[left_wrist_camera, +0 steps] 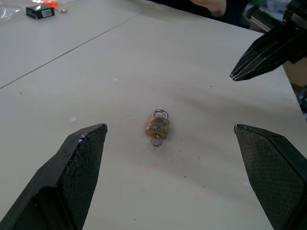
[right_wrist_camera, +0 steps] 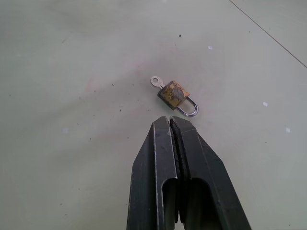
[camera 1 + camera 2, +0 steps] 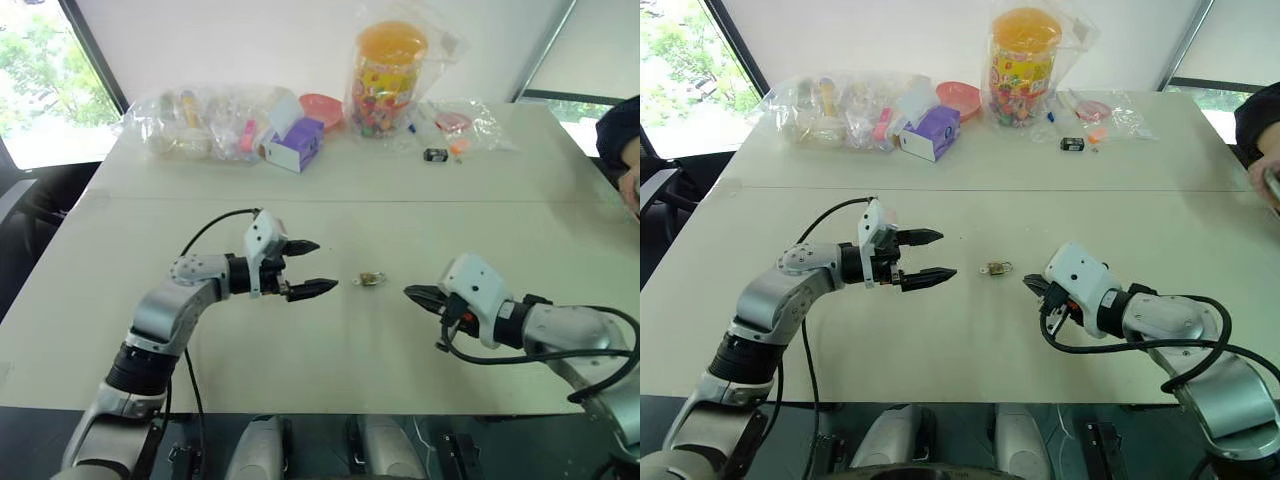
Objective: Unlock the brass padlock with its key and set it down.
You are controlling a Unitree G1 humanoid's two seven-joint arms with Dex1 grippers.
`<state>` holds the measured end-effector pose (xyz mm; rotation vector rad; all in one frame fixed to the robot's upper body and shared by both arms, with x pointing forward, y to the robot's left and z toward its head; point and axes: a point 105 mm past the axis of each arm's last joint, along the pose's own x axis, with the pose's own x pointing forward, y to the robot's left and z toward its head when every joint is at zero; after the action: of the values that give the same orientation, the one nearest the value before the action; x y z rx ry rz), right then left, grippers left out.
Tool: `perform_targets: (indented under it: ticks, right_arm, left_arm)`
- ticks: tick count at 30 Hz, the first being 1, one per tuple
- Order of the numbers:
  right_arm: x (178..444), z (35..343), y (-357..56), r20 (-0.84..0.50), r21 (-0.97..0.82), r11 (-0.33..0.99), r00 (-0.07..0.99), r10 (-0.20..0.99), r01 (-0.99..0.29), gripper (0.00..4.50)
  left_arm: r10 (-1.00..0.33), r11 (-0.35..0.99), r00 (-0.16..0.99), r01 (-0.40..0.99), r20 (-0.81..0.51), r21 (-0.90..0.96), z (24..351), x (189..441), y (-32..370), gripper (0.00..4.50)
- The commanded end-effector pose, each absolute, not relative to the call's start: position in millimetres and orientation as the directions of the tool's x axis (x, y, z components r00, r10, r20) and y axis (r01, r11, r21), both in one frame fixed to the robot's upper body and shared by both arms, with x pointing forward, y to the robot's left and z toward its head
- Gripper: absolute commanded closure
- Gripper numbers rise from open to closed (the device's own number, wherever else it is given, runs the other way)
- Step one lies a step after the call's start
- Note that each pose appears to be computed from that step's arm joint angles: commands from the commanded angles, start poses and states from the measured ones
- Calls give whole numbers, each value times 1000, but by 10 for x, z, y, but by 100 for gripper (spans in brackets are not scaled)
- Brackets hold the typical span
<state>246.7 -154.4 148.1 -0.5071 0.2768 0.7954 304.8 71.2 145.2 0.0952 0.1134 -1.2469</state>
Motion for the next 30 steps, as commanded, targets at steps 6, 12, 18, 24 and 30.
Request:
perform_targets:
  ticks: [6, 12, 18, 24, 30]
  right_arm:
    - [2484, 1610, -1585, -395, -378, 580, 692, 605, -722, 450]
    - [2454, 1632, -1579, -404, -371, 570, 680, 612, -733, 450]
    - [2438, 1646, -1539, -411, -340, 561, 655, 634, -755, 450]
    - [2407, 1643, -1502, -416, -329, 550, 640, 646, -768, 450]
    - [2490, 1635, -1469, -405, -315, 541, 626, 667, -780, 450]
  left_arm:
    - [-951, 281, 280, 960, -132, 14, 1524, 2993, 698, 8]
    - [-948, 281, 278, 960, -159, 3, 1504, 2946, 765, 8]
    - [-941, 320, 313, 946, -130, -39, 1593, 2967, 829, 8]
    - [-940, 321, 309, 945, -147, -69, 1571, 2895, 890, 8]
    - [-937, 322, 309, 944, -162, -66, 1579, 2897, 885, 8]
